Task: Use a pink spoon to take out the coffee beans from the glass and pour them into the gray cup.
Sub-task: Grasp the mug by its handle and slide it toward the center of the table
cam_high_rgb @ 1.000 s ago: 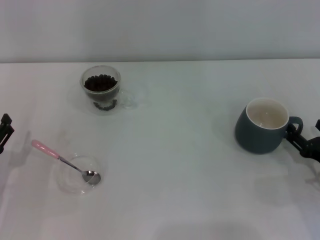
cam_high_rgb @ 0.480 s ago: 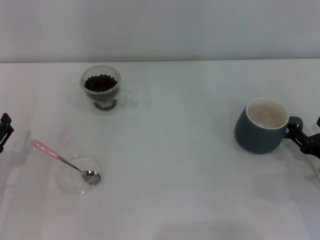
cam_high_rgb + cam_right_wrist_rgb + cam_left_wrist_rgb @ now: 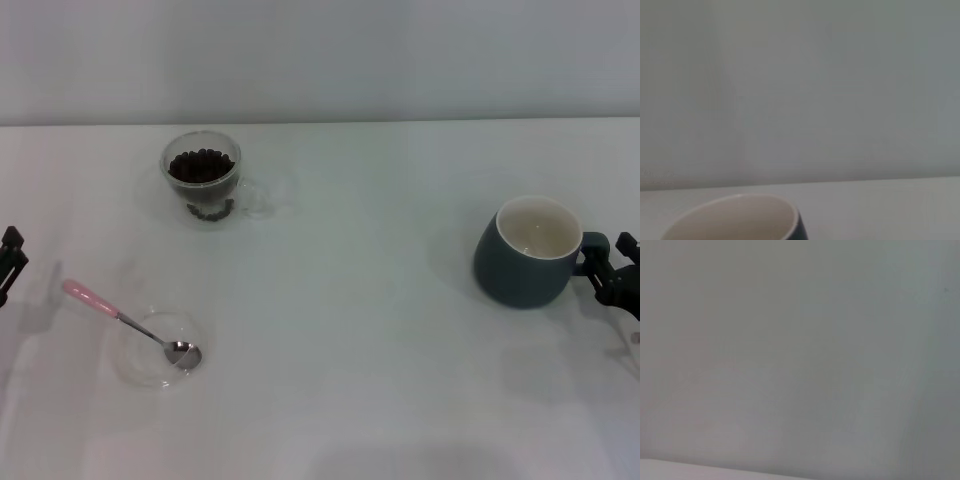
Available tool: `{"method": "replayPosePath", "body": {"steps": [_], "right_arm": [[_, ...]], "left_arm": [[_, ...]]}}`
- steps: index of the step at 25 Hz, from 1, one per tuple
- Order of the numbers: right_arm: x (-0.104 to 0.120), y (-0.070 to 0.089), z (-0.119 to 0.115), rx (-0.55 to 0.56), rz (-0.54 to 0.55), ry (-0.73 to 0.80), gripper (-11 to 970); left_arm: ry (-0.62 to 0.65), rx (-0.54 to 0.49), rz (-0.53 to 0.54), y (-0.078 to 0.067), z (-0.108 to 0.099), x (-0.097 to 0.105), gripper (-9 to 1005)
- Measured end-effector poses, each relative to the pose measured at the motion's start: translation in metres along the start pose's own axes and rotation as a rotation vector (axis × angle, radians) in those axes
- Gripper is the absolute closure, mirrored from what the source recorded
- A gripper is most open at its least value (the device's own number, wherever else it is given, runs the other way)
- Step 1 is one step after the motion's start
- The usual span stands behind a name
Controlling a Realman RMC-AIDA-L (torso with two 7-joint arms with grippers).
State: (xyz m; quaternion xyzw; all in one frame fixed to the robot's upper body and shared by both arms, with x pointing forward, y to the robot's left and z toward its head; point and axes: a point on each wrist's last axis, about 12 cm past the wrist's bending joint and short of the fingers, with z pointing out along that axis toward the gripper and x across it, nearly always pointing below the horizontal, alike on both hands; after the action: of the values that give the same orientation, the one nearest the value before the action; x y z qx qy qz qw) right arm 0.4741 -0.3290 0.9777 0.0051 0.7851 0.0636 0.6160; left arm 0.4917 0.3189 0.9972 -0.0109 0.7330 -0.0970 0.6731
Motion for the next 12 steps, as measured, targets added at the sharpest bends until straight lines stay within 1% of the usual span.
{"method": "replayPosePath", "body": {"steps": [8,11,12], "right_arm": [[-0.0014,0.0016,0.0007,-0.006,0.002,-0.011,513],[-0.0014,0.0025,0.0010,-0.012,-0.005,-0.009,673],[-0.0014,0.0026,0.0010,-0.012,-0.006,-0.009,695]], "left_arm": [[0.001,0.001,0.000,-0.0001,0.0000,0.0001,121],[0.000,0.002,-0.003,-0.0002,0.0000,0.0000,121],[0.000,0.002,-0.003,-0.0002,0.0000,0.0000,121]]}}
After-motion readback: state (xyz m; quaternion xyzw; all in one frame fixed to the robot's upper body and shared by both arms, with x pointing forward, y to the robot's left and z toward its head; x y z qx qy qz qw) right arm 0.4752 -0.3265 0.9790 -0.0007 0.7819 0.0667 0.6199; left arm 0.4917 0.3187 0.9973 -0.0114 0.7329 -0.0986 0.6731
